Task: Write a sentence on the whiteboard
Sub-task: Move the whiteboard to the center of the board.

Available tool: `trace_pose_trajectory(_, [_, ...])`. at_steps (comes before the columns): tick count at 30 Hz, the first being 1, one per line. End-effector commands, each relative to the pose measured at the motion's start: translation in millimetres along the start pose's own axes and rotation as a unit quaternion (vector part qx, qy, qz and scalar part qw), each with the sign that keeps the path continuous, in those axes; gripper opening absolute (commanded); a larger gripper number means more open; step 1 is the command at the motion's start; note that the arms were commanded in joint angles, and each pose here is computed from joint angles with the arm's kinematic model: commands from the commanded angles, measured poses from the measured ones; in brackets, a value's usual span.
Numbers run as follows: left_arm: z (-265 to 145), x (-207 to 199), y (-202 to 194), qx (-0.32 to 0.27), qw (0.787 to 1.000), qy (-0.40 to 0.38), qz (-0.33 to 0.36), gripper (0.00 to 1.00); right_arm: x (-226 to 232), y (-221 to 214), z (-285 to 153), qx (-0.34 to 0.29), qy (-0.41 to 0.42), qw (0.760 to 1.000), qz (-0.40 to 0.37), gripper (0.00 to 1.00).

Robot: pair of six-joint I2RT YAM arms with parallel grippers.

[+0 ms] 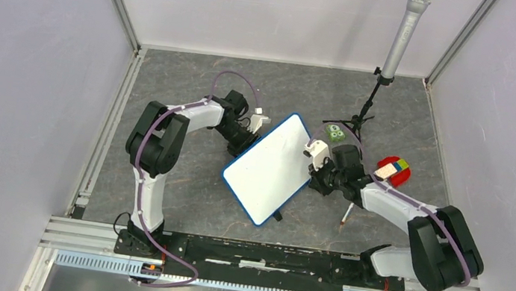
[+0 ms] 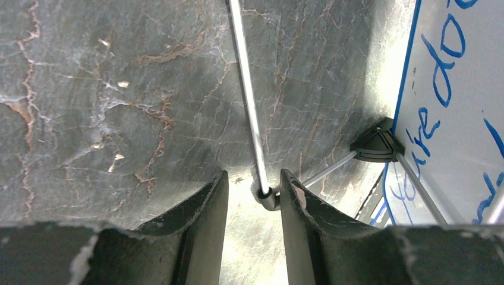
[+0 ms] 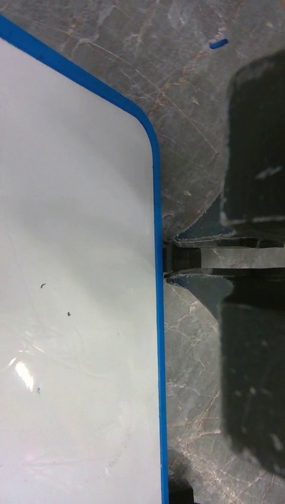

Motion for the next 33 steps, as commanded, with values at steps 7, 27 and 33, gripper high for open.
trace_pose_trajectory(7, [-7,-7,1,-0.013,1.000,0.009,0.000,0.47,32,-28,-13,0.053,0.032,0.995,0.083,0.00])
trace_pose_trajectory(27, [-6,-12,-2,-0.012,1.000,-0.004,-0.001,0.49,67,-32,-35,0.040,0.094,0.990,0.097,0.39])
trace_pose_trajectory(33, [-18,-11,10,-0.031,0.999,0.018,0.001,0.58,58,-4,-52,0.006,0.088,0.993,0.078,0.54])
Point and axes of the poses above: each gripper's point midway between its finger pads, its own z axis out along the fingers, its own x axis along the line the jaws close on, y = z × x, the point moved 3 cm from there along -z, back along the fingers, and after that the axes turned 2 degrees about -z, right-handed, at the moved point
